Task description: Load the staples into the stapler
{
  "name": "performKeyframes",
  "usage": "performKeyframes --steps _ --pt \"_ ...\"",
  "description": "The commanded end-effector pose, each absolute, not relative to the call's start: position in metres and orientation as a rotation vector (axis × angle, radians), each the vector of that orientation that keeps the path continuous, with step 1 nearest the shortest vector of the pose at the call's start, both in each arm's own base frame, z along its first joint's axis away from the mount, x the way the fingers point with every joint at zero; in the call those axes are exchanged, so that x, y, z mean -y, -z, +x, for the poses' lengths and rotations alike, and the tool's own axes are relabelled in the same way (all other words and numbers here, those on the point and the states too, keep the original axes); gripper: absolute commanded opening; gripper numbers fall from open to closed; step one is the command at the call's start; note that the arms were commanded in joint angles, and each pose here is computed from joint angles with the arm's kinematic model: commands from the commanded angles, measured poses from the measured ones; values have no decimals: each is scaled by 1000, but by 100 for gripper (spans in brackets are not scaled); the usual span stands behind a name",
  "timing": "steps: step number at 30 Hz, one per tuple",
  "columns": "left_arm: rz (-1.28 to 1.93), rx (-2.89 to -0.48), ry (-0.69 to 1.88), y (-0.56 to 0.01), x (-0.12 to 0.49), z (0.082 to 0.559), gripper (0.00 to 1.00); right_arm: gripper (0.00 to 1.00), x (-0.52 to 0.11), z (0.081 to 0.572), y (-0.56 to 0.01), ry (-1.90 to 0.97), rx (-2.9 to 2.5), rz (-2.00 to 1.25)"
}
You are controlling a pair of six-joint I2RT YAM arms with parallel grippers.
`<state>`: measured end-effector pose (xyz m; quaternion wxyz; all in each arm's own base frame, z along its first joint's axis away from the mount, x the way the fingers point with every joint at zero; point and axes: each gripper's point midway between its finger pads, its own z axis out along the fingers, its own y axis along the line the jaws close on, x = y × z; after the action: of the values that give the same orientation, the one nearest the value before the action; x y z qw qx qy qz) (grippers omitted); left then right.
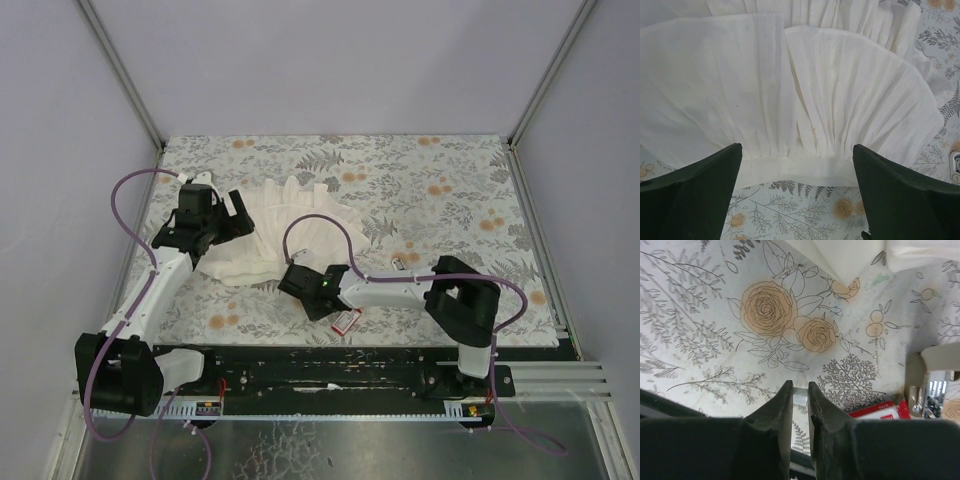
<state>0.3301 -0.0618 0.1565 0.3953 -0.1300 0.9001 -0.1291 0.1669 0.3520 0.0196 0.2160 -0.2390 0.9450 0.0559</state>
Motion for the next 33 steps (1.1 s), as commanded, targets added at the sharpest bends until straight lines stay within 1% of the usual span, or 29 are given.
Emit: performKeyframes --steps 1,7,10,15,21,25,33 --pt "-305 -2244 339 -161 61 339 92 20 -357 181 -77 -236 -2482 -624" --pt "-302 -2254 348 -158 63 339 91 20 -345 188 -114 -257 -2375 -658" --pt "-298 -2260 357 -156 64 338 91 20 -328 196 -120 -254 -2340 -677" --pt "-275 -2261 392 -156 70 338 91 20 -296 201 -105 -300 -2307 -764" --pt "-220 -2259 469 -156 82 336 91 20 -260 214 -89 -305 -2288 -780" --pt "-214 -2270 479 -153 84 337 90 20 -255 219 -83 -308 -2275 -788" --pt "-209 -2283 489 -150 86 337 90 20 -265 224 -72 -331 -2254 -833"
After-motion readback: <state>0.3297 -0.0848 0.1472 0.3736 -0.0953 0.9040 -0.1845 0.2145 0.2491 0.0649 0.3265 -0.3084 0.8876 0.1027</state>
